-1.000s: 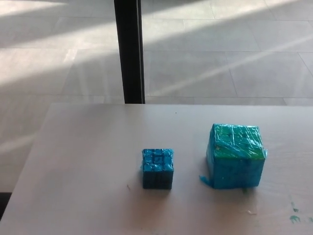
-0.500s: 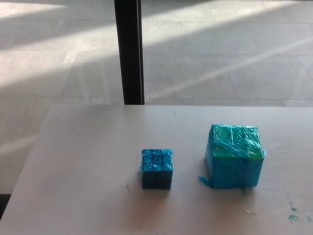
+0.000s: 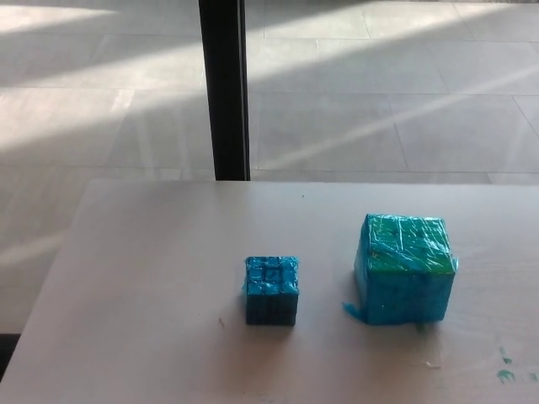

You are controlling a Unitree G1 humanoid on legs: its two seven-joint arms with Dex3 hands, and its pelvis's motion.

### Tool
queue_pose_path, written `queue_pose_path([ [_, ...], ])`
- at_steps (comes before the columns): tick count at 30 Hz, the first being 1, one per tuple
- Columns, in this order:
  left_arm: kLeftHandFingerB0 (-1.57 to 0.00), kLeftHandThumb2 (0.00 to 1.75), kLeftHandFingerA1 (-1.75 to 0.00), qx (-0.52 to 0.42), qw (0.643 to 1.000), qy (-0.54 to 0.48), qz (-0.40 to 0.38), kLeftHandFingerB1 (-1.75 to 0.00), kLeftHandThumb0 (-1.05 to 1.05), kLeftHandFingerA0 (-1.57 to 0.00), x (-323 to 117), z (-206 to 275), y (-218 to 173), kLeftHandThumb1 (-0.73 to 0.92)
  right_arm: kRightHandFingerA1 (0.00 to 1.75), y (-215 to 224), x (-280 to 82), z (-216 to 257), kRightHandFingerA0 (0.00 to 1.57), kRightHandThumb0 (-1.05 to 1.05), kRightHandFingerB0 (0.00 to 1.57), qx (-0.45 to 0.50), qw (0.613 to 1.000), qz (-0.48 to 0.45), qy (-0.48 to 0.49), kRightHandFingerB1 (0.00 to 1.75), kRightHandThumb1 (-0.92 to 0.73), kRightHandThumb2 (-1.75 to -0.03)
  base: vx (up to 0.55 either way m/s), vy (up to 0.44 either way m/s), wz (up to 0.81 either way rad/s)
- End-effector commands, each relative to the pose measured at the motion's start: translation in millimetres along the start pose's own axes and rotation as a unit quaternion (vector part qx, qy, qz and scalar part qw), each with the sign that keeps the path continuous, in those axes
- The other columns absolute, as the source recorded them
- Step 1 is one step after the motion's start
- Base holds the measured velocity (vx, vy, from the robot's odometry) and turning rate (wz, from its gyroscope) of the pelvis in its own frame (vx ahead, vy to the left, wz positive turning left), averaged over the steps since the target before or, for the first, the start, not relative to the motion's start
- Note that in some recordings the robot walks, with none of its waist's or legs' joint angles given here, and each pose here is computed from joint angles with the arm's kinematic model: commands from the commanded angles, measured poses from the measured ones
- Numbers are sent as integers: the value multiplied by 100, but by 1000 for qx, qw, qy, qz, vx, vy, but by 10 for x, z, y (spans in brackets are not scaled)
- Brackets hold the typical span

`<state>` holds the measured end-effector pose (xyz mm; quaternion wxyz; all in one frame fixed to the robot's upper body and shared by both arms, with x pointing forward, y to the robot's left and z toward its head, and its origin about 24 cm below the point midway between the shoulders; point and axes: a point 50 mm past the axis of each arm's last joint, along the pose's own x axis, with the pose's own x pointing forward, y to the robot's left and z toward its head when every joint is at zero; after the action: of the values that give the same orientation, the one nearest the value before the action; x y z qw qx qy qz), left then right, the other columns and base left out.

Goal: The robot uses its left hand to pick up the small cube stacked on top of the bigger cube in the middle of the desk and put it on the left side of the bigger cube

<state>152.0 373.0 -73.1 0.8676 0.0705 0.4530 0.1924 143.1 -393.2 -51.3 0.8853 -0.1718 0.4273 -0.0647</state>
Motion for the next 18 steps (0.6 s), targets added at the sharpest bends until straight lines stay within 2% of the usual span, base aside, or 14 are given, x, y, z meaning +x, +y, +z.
queue_pose_path([
  [1,0,67,0,8,1000,8,14,0,-95,0,-30,-41,141,89,56,-53,-18,-37,56,-38,44,12,1000,-12,12,38,-66,-59,0,0,0],
  [2,0,76,0,18,1000,12,12,0,-92,0,-40,-76,167,88,57,-37,-21,-50,56,-39,45,10,1000,-11,10,39,-66,-59,0,0,0],
  [3,0,114,-22,8,1000,12,9,-10,-105,0,-43,-94,172,77,66,-43,-27,-44,50,-46,38,4,1000,-6,7,53,-53,-88,0,0,0],
  [5,0,115,-25,10,1000,26,9,-14,-105,0,-48,-123,187,76,67,-36,-41,-50,50,-45,38,2,1000,-1,1,54,-53,-89,0,0,0],
  [7,0,115,-22,21,999,25,6,-9,-105,0,-46,-120,189,78,66,-48,-35,-34,52,-45,39,1,1000,-7,4,54,-53,-88,0,0,0],
  [8,0,116,-20,38,999,28,14,-8,-105,0,-42,-121,190,77,61,-53,-38,-35,57,-40,46,4,1000,-5,2,39,-67,-60,0,0,0],
  [11,0,117,-20,53,998,24,9,-7,-105,0,-57,-140,217,79,56,-28,-12,-48,57,-40,45,14,1000,-11,14,38,-65,-59,0,0,0],
  [12,0,117,-20,55,998,20,3,-5,-105,0,-60,-140,216,80,65,-30,-15,-42,51,-45,37,8,1000,-9,12,53,-52,-88,0,0,0],
  [13,0,114,-20,35,999,14,-1,-3,-105,0,-56,-128,207,79,57,-33,-9,-27,56,-40,45,7,1000,-10,9,39,-67,-60,0,0,0],
  [15,0,115,-18,39,999,12,-1,-3,-105,0,-58,-130,210,79,62,-27,-11,-19,57,-40,46,8,1000,-6,3,40,-67,-60,0,0,0],
  [16,0,112,-17,25,1000,16,3,-4,-102,0,-56,-143,209,74,58,-30,-17,-6,56,-40,43,-4,1000,-4,1,39,-67,-60,0,0,0],
  [18,0,116,-16,30,999,16,1,-3,-103,0,-57,-144,209,79,59,-36,-15,-6,56,-40,45,-6,1000,-5,4,39,-67,-60,0,0,0],
])
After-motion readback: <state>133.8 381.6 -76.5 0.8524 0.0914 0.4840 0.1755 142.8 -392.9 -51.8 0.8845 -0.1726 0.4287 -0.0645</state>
